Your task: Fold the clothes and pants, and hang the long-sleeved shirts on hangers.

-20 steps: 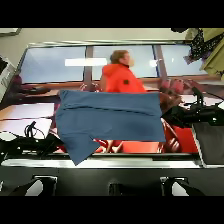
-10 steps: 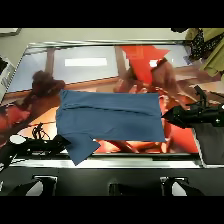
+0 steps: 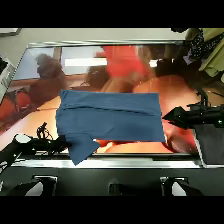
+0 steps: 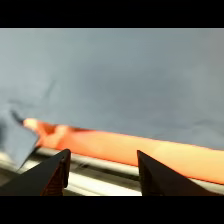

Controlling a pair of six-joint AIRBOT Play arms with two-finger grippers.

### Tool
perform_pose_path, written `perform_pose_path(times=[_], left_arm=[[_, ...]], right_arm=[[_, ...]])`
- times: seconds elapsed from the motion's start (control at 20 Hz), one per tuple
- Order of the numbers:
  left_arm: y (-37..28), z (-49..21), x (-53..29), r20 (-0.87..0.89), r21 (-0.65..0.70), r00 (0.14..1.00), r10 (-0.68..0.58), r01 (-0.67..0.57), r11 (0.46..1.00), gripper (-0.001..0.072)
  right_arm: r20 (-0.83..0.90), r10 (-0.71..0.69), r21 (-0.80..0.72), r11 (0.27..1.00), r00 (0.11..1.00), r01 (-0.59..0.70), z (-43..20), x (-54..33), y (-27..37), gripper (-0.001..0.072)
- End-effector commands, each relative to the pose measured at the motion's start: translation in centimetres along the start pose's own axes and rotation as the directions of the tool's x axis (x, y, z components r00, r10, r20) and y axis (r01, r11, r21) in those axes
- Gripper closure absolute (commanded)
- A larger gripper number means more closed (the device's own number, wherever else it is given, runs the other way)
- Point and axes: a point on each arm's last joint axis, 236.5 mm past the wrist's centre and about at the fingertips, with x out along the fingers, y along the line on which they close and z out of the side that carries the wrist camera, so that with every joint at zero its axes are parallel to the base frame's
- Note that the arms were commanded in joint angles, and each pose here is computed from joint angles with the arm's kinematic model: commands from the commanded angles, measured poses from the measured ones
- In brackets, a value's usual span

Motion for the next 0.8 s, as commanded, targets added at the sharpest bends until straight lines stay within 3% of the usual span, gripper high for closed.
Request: perform_pose_path(times=[0.0, 0.2, 0.3, 0.55, 0.75], left_arm=[[0.0, 0.0, 0.0, 0.001, 0.002, 1.0, -0.001, 0.001, 1.0, 0.0689], [0.0, 0.0, 0.0, 0.001, 0.002, 1.0, -0.001, 0.001, 1.0, 0.0689], [-0.1, 0.0, 0.0, 0.002, 0.002, 1.0, -0.001, 0.001, 1.0, 0.0689], [-0.3, 0.3, -0.1, 0.008, 0.006, 1.0, -0.004, 0.004, 1.0, 0.0689], [-0.4, 0.5, -0.2, 0.015, 0.008, 1.0, -0.004, 0.004, 1.0, 0.0689]], right_arm=[[0.089, -0.07, 0.088, 0.994, 0.994, 0.062, 2.1, -1.3, -3.8, 0.0237], [-0.027, -0.018, 0.195, 0.981, 0.999, 0.023, 1.1, 1.9, -7.1, 0.0232], [-0.123, 0.024, 0.224, 0.975, 0.992, 0.004, -0.5, 4.6, -8.0, 0.0188], [-0.281, -0.063, 0.208, 0.97, 0.958, 0.125, -3.7, 7.2, -12.8, 0.0179], [-0.307, -0.046, 0.204, 0.972, 0.951, 0.113, -4.1, 7.8, -13.1, 0.0179]])
